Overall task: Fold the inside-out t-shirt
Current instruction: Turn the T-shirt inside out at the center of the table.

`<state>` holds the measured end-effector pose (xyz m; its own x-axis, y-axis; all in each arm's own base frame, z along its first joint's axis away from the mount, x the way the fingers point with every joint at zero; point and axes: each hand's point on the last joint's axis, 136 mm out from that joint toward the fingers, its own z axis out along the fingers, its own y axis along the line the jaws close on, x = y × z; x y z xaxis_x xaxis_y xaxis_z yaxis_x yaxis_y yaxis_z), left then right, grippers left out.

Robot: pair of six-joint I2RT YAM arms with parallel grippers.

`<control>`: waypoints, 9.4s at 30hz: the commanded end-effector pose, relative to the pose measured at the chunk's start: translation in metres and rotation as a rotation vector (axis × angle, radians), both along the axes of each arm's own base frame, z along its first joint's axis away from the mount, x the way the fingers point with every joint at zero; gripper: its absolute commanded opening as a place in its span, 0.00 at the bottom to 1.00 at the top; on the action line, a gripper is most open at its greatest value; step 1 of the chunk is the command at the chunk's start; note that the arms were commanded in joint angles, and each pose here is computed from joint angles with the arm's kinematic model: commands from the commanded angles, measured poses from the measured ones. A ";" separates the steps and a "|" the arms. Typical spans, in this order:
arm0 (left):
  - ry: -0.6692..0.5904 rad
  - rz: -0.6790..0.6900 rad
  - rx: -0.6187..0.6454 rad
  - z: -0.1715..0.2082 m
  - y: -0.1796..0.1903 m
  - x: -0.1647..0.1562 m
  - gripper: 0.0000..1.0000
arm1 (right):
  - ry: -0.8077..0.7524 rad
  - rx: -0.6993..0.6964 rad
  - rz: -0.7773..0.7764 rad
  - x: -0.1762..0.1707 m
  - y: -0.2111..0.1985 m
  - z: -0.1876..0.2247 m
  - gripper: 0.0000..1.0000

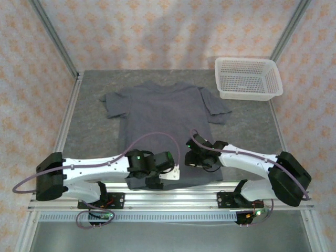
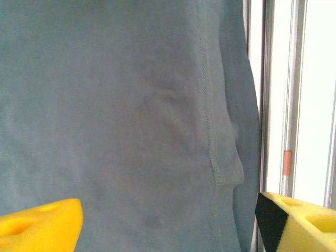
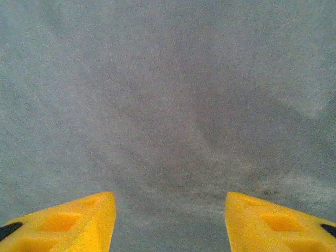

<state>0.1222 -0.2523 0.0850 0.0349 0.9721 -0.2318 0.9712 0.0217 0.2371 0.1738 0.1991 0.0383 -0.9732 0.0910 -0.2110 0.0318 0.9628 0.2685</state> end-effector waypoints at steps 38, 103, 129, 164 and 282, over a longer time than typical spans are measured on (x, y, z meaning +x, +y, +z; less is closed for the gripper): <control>-0.334 0.134 -0.022 -0.036 0.000 0.035 0.20 | -0.179 0.095 -0.081 0.049 -0.006 0.041 0.28; -0.176 0.216 0.194 -0.020 0.079 0.024 0.72 | -0.222 0.090 -0.068 0.051 -0.011 0.052 0.39; 0.006 0.201 0.140 -0.035 0.063 0.011 0.44 | -0.326 0.250 0.270 0.031 0.040 0.073 0.52; -0.468 0.517 -0.322 0.101 0.071 0.097 0.00 | -0.940 0.361 0.688 0.003 0.088 0.135 0.67; 0.070 0.552 -1.049 0.323 -0.089 0.121 0.00 | -0.677 0.099 0.303 0.216 0.155 0.003 0.00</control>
<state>0.2539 -0.3269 0.3796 -0.4473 0.1964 -0.8725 0.7235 0.6531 -0.2239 0.4097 0.3300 0.0559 -0.5312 -0.1102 -0.8401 -0.3739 0.9202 0.1157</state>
